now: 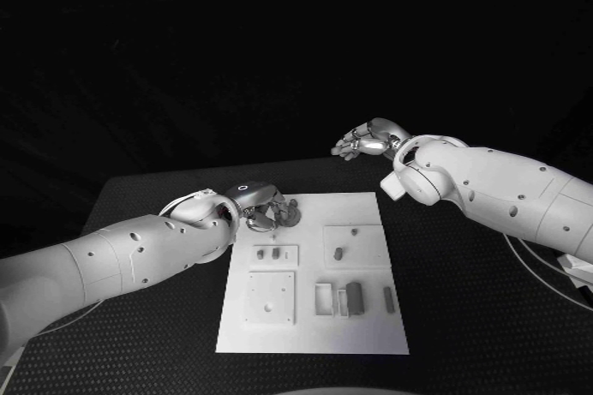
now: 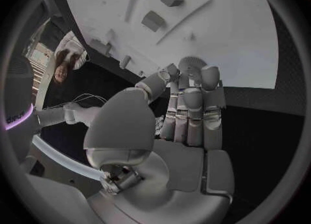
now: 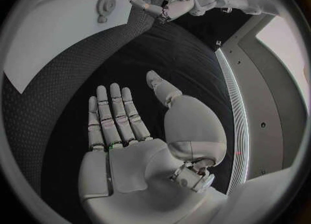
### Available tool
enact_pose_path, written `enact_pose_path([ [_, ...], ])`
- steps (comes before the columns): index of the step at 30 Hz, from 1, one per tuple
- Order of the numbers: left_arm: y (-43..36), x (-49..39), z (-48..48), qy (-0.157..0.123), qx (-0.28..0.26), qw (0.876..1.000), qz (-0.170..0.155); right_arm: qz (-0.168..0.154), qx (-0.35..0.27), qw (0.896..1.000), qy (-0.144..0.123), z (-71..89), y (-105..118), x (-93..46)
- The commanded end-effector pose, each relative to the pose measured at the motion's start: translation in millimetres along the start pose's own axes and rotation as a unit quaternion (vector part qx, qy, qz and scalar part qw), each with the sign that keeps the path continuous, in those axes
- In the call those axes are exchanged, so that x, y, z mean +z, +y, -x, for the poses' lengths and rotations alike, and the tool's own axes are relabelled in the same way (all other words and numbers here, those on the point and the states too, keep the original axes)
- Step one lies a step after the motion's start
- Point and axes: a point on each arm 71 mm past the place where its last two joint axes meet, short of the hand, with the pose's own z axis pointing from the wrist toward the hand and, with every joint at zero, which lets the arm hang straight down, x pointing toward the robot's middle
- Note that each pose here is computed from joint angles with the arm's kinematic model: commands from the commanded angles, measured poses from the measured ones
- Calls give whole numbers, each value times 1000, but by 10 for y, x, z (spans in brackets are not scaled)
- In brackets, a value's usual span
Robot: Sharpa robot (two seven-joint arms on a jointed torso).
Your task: Assemble the parts on the task board
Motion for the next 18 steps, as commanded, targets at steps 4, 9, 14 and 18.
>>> enact_pose_path([
  [4,91,-67,28,34,17,999,8,3,-2,1000,4,0,1,-3],
  [9,123,-113,25,38,25,999,8,3,-2,1000,4,1,0,-3],
  [14,153,-144,21,42,28,999,11,3,-2,1000,5,-4,3,-3],
  [18,161,-145,7,45,32,998,10,4,-2,1000,5,-6,5,-2],
])
